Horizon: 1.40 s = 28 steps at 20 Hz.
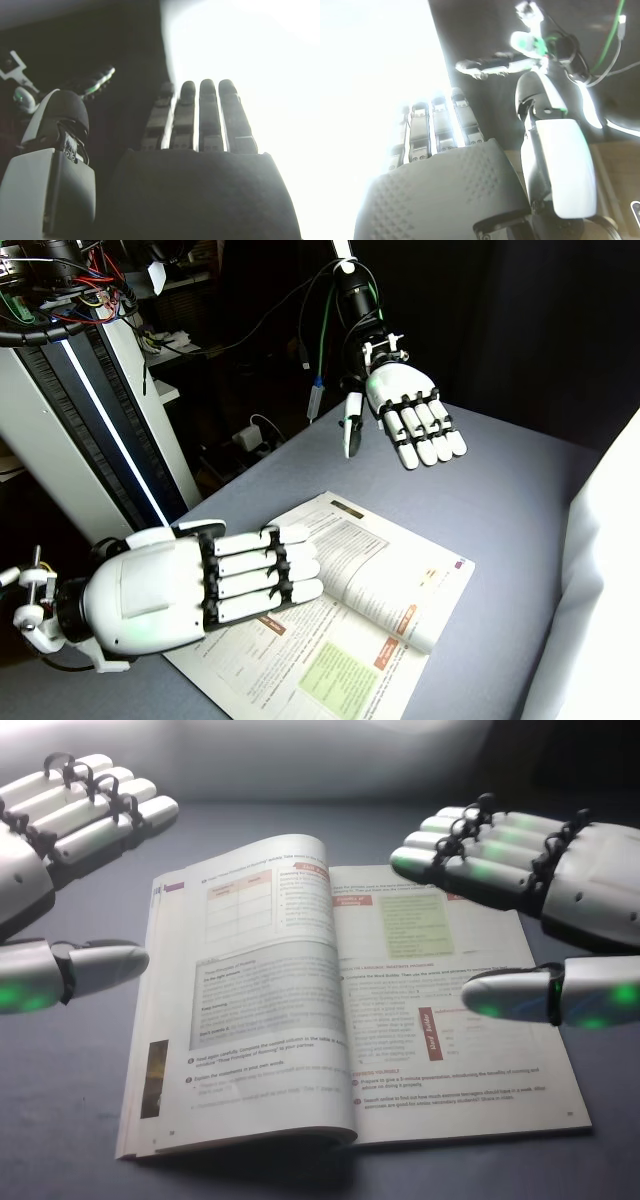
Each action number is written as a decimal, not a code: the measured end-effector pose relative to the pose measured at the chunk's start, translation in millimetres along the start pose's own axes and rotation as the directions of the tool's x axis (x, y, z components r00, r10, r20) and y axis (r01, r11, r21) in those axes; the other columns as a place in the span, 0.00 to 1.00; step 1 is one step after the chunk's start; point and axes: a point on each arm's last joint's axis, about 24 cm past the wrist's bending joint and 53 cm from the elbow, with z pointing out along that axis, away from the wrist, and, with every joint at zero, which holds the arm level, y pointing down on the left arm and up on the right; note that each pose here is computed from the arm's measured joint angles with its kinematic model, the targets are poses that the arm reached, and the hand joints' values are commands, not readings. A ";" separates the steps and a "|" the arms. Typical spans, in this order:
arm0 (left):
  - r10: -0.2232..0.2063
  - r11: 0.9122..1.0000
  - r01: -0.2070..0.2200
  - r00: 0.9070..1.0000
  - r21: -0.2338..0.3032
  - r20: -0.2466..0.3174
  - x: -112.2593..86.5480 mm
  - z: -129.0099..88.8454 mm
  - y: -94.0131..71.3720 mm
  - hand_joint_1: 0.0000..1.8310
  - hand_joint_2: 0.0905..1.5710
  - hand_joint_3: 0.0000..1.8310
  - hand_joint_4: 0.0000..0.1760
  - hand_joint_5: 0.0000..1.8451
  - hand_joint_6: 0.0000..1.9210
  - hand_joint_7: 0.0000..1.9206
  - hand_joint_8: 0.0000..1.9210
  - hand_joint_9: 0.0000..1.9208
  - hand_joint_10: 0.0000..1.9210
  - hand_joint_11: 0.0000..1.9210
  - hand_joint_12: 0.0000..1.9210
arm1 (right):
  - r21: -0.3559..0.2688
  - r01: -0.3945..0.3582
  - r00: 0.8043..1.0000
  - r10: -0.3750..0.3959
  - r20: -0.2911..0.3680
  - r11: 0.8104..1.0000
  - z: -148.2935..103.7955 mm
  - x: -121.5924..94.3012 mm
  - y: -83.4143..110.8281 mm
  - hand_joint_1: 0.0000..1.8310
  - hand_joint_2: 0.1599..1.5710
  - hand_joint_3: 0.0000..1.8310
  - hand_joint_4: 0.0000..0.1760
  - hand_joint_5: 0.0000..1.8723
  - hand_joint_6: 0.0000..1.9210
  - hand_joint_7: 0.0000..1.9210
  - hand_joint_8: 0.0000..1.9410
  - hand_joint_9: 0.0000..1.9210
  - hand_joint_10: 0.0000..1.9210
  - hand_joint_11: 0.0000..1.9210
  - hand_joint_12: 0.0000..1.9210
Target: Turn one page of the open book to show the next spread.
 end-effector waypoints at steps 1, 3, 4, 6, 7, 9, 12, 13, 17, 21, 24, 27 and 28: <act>-0.001 1.000 0.001 1.000 0.003 -0.004 1.2 -0.1 -0.9 0.00 0.80 0.00 0.00 0.00 0.00 0.00 0.00 0.00 0.00 0.00 0.00 | 0.019 0.004 1.000 -0.005 0.013 1.000 -4.0 -4.1 -5.0 0.00 0.77 0.00 0.00 0.00 0.00 0.00 0.00 0.00 0.00 0.00 0.00; -0.011 1.000 0.011 1.000 0.012 -0.009 2.9 -0.8 -3.3 0.00 0.80 0.00 0.00 0.00 0.00 0.00 0.00 0.00 0.00 0.00 0.00 | 0.077 -0.004 0.999 0.000 0.046 0.997 -16.7 -14.4 -19.9 0.00 0.80 0.01 0.00 0.00 0.00 0.00 0.00 0.00 0.00 0.00 0.00; -0.011 1.000 0.011 1.000 0.014 -0.011 3.5 -0.8 -3.9 0.00 0.80 0.00 0.00 0.00 0.00 0.00 0.00 0.00 0.00 0.00 0.00 | 0.101 -0.007 0.998 0.001 0.057 0.995 -22.5 -16.5 -25.5 0.00 0.80 0.01 0.00 0.00 0.00 0.00 0.00 0.00 0.00 0.00 0.00; -0.010 1.000 0.010 1.000 0.018 -0.013 3.9 -0.8 -4.7 0.00 0.79 0.00 0.00 0.00 0.00 0.00 0.00 0.00 0.00 0.00 0.00 | 0.140 -0.022 0.997 0.012 0.075 0.990 -31.5 -16.0 -36.8 0.02 0.80 0.01 0.00 0.00 0.00 0.00 0.00 0.00 0.00 0.00 0.00; -0.009 1.000 0.009 1.000 0.019 -0.014 4.3 -0.8 -5.1 0.00 0.79 0.00 0.00 0.00 0.00 0.00 0.00 0.00 0.00 0.00 0.00 | 0.146 -0.026 0.997 0.014 0.078 0.989 -33.3 -14.6 -38.2 0.02 0.80 0.01 0.00 0.00 0.00 0.00 0.00 0.00 0.00 0.00 0.00; -0.013 1.000 0.013 1.000 0.020 -0.016 4.7 -1.0 -5.2 0.00 0.80 0.00 0.00 0.00 0.00 0.00 0.00 0.00 0.00 0.00 0.00 | 0.140 -0.034 0.995 0.021 0.096 0.990 -35.0 -16.4 -36.0 0.02 0.80 0.01 0.00 0.00 0.00 0.00 0.00 0.00 0.00 0.00 0.00; -0.015 1.000 0.015 1.000 0.020 -0.014 4.3 -1.4 -5.2 0.00 0.81 0.00 0.00 0.00 0.00 0.00 0.00 0.00 0.00 0.00 0.00 | 0.120 -0.030 0.993 0.015 0.119 0.992 -36.5 -24.1 -30.4 0.02 0.80 0.01 0.00 0.00 0.00 0.00 0.00 0.00 0.00 0.00 0.00; -0.014 1.000 0.015 1.000 0.022 -0.014 4.3 -1.4 -5.4 0.00 0.80 0.00 0.00 0.00 0.00 0.00 0.00 0.00 0.00 0.00 0.00 | 0.123 -0.034 0.992 0.019 0.124 0.992 -36.9 -25.0 -31.3 0.02 0.80 0.01 0.00 0.00 0.00 0.00 0.00 0.00 0.00 0.00 0.00; -0.014 1.000 0.015 1.000 0.023 -0.016 4.3 -2.1 -6.8 0.00 0.80 0.00 0.00 0.00 0.00 0.00 0.00 0.00 0.00 0.00 0.00 | 0.138 -0.036 0.993 0.020 0.112 0.990 -40.3 -20.7 -35.6 0.02 0.80 0.00 0.00 0.00 0.00 0.00 0.00 0.00 0.00 0.00 0.00; -0.014 1.000 0.015 1.000 0.023 -0.016 4.2 -2.1 -6.7 0.00 0.79 0.00 0.00 0.00 0.00 0.00 0.00 0.00 0.00 0.00 0.00 | 0.135 -0.037 0.993 0.021 0.114 0.990 -40.3 -20.8 -34.1 0.02 0.80 0.00 0.00 0.00 0.00 0.00 0.00 0.00 0.00 0.00 0.00; -0.015 1.000 0.015 1.000 0.023 -0.016 4.1 -2.1 -6.7 0.00 0.80 0.00 0.00 0.00 0.00 0.00 0.00 0.00 0.00 0.00 0.00 | 0.130 -0.036 0.993 0.020 0.117 0.991 -40.8 -22.2 -31.9 0.02 0.81 0.01 0.00 0.00 0.00 0.00 0.00 0.00 0.00 0.00 0.00; -0.017 1.000 0.017 1.000 0.023 -0.011 2.9 -2.1 -6.7 0.00 0.80 0.00 0.00 0.00 0.00 0.00 0.00 0.00 0.00 0.00 0.00 | 0.118 -0.035 0.992 0.020 0.128 0.992 -41.5 -25.4 -28.0 0.02 0.81 0.01 0.00 0.00 0.00 0.00 0.00 0.00 0.00 0.00 0.00; -0.017 1.000 0.017 1.000 0.025 -0.009 2.4 -2.1 -7.2 0.00 0.80 0.00 0.00 0.00 0.00 0.00 0.00 0.00 0.00 0.00 0.00 | 0.116 -0.035 0.992 0.020 0.128 0.993 -41.8 -25.6 -26.5 0.02 0.81 0.01 0.00 0.00 0.00 0.00 0.00 0.00 0.00 0.00 0.00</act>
